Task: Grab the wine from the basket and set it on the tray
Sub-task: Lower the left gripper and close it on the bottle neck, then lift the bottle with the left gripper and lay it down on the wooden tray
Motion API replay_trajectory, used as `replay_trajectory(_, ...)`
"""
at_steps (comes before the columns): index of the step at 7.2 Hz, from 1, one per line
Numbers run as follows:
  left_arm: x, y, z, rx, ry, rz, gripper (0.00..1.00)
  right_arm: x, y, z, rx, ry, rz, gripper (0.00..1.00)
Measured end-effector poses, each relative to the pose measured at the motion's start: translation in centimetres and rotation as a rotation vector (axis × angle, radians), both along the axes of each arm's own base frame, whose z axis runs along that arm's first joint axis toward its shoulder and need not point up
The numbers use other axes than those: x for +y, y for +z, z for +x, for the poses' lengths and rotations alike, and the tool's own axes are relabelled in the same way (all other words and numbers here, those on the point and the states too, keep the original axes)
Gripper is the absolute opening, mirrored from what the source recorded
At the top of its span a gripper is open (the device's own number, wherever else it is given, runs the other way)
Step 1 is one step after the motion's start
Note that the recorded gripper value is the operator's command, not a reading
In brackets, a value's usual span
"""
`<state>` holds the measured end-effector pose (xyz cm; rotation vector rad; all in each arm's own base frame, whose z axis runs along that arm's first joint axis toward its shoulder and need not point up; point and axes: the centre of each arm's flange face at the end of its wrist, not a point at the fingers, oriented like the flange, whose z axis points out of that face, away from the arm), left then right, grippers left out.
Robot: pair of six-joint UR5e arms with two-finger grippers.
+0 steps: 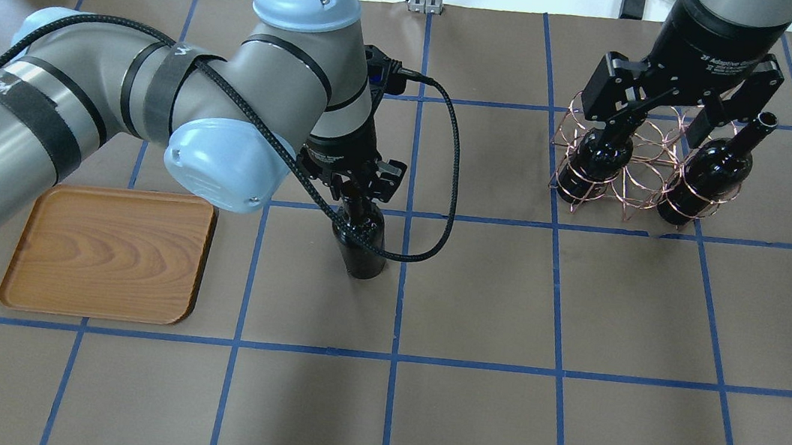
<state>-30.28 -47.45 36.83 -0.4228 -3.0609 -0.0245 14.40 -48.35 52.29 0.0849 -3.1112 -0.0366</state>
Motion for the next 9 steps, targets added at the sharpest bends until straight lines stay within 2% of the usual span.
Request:
replay_trajectory(3, -0.1, 0.6, 0.2, -0.007, 0.000, 0.009, 0.00, 0.0, 0.0, 0.0, 0.000, 0.000, 0.001, 0.96)
replay_trajectory(5, -0.7, 2.5, 2.3, -0.061, -0.022, 0.005, 0.00, 0.0, 0.0, 0.0, 0.000, -0.001, 0.002, 0.96)
replay_trajectory(7, -2.8, 4.9, 7.7, -0.085, -0.010, 0.013, 0.00, 0.0, -0.1, 0.0, 0.000, 0.000, 0.003, 0.96)
replay_trajectory(9, -4.1, 7.1, 16.1, -0.084, -0.025, 0.024, 0.00, 0.0, -0.1, -0.1, 0.000, -0.001, 0.003, 0.96)
